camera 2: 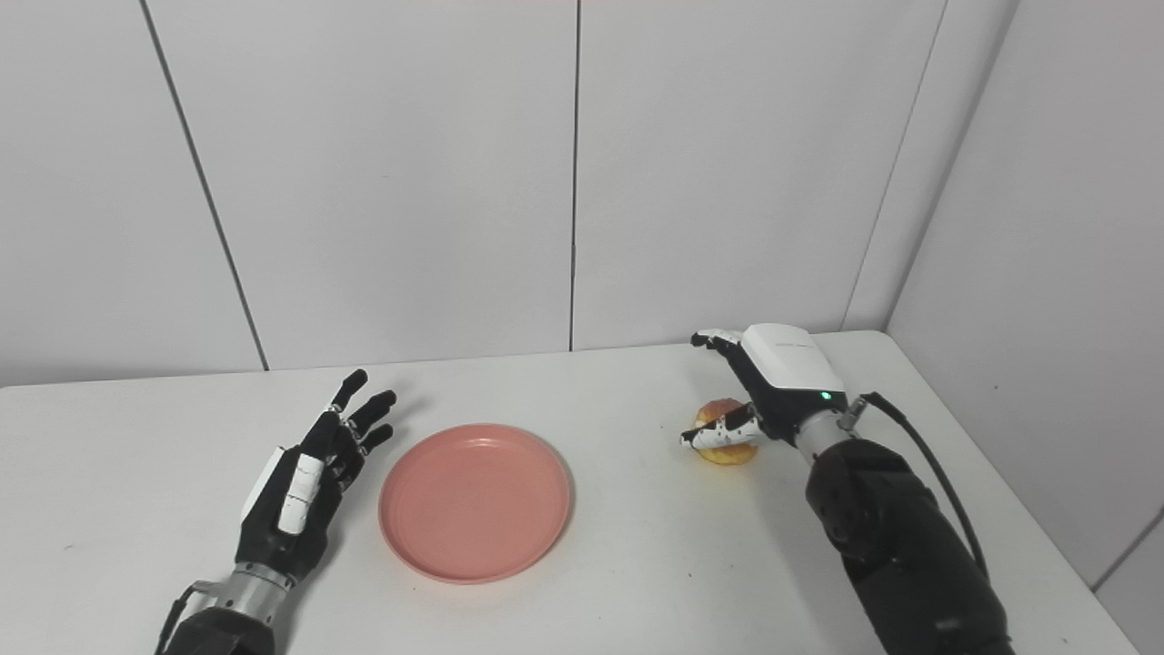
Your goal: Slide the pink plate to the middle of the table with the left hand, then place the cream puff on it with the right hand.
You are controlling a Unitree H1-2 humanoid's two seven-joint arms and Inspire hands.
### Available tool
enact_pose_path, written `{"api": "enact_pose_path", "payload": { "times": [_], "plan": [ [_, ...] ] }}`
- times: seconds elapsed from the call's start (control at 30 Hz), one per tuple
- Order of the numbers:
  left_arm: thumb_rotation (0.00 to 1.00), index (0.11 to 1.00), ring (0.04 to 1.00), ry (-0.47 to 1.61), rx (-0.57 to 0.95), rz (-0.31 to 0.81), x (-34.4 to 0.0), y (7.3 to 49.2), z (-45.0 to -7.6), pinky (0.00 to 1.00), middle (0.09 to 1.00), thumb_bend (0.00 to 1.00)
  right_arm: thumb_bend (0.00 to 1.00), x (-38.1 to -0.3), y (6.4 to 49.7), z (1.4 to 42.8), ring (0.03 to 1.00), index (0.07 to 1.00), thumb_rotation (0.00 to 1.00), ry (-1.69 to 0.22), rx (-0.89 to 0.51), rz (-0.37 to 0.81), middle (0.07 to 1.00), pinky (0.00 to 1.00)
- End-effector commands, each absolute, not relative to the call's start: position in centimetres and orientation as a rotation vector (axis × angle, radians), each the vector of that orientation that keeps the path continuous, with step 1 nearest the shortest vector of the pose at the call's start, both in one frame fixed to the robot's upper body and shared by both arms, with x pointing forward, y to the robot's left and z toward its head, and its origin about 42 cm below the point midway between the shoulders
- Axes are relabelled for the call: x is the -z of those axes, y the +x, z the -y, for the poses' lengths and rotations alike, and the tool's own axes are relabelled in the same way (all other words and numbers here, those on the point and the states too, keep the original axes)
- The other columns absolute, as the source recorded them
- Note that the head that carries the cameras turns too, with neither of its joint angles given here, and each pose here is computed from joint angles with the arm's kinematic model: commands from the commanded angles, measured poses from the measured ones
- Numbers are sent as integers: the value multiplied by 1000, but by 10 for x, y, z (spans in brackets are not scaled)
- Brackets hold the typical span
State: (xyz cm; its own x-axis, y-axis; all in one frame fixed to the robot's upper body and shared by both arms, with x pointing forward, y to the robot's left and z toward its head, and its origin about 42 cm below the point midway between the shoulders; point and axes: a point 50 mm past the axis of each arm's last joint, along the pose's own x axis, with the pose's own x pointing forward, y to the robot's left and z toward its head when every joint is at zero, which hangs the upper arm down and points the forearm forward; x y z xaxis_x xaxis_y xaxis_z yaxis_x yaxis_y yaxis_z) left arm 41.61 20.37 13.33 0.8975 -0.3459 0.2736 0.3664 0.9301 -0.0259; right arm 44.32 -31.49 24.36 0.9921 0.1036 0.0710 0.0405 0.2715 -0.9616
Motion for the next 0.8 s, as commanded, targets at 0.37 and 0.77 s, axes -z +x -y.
{"api": "enact_pose_path", "payload": {
  "times": [0.37, 0.77],
  "plan": [
    [844, 955, 954, -116, 329, 115, -79, 382, -211, 929, 878, 888, 1000, -257, 455, 336, 769, 803, 358, -1292, 8, 105, 823, 595],
    [840, 956, 953, -112, 330, 110, -78, 383, -211, 931, 880, 887, 1000, -247, 458, 342, 800, 802, 352, -1268, -13, 48, 836, 618]
  ]
}}
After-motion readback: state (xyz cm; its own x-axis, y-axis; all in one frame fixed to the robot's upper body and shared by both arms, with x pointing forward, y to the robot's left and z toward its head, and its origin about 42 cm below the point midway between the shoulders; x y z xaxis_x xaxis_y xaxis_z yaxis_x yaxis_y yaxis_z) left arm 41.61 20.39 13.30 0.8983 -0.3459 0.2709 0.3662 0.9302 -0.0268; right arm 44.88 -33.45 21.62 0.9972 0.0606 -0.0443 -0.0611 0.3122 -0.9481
